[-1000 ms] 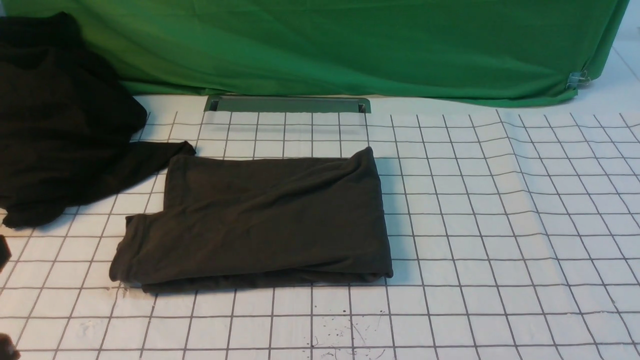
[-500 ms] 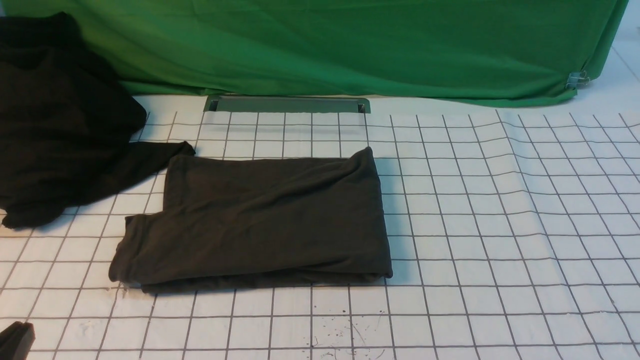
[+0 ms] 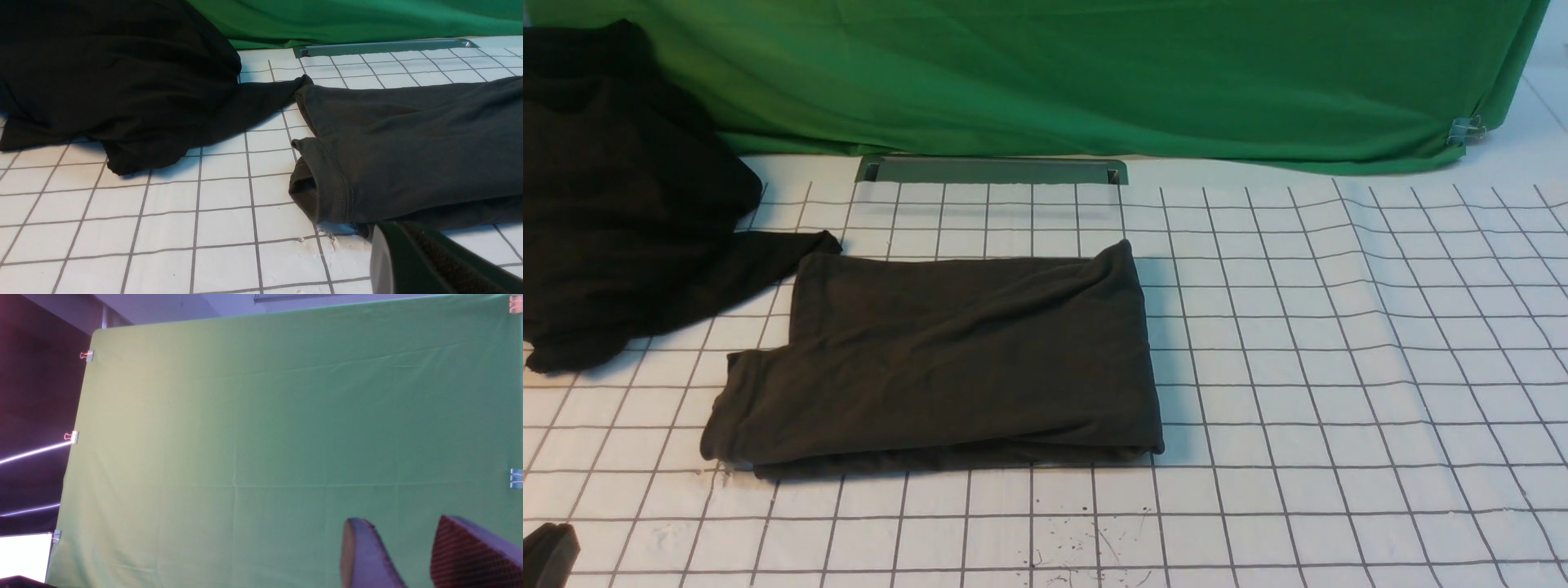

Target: Fold a long-sleeved shirt over a white checkered tablecloth.

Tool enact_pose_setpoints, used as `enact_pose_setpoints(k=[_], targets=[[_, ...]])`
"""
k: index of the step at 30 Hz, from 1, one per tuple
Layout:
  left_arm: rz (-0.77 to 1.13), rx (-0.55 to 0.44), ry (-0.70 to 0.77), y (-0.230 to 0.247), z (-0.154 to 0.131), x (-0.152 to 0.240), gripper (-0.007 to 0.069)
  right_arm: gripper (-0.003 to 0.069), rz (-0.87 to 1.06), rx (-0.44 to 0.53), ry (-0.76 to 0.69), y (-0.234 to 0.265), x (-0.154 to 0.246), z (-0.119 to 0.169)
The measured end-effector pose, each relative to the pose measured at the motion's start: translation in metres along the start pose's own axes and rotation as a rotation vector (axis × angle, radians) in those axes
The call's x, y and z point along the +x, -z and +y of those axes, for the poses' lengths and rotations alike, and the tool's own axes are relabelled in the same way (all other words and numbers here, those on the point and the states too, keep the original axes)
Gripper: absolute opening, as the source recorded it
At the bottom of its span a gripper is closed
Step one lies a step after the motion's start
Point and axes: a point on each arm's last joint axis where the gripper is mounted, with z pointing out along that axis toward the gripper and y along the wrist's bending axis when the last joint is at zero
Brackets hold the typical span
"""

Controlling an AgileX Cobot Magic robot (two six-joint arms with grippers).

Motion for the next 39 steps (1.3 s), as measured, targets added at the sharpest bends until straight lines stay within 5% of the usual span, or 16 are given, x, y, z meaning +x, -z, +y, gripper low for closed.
enact_pose_setpoints(k=[24, 33, 39], targets=[[0.0, 0.0, 0.001, 0.0, 0.0, 0.0, 0.0003, 0.0242, 0.004, 0.0, 0.0, 0.0, 0.0, 0.0], [0.0, 0.0, 0.002, 0.0, 0.0, 0.0, 0.0003, 0.0242, 0.441, 0.01, 0.161, 0.016, 0.068, -0.003], [0.0, 0.0, 0.003, 0.0, 0.0, 0.0, 0.0003, 0.0242, 0.54, 0.035, 0.174, 0.026, 0.092, -0.005]])
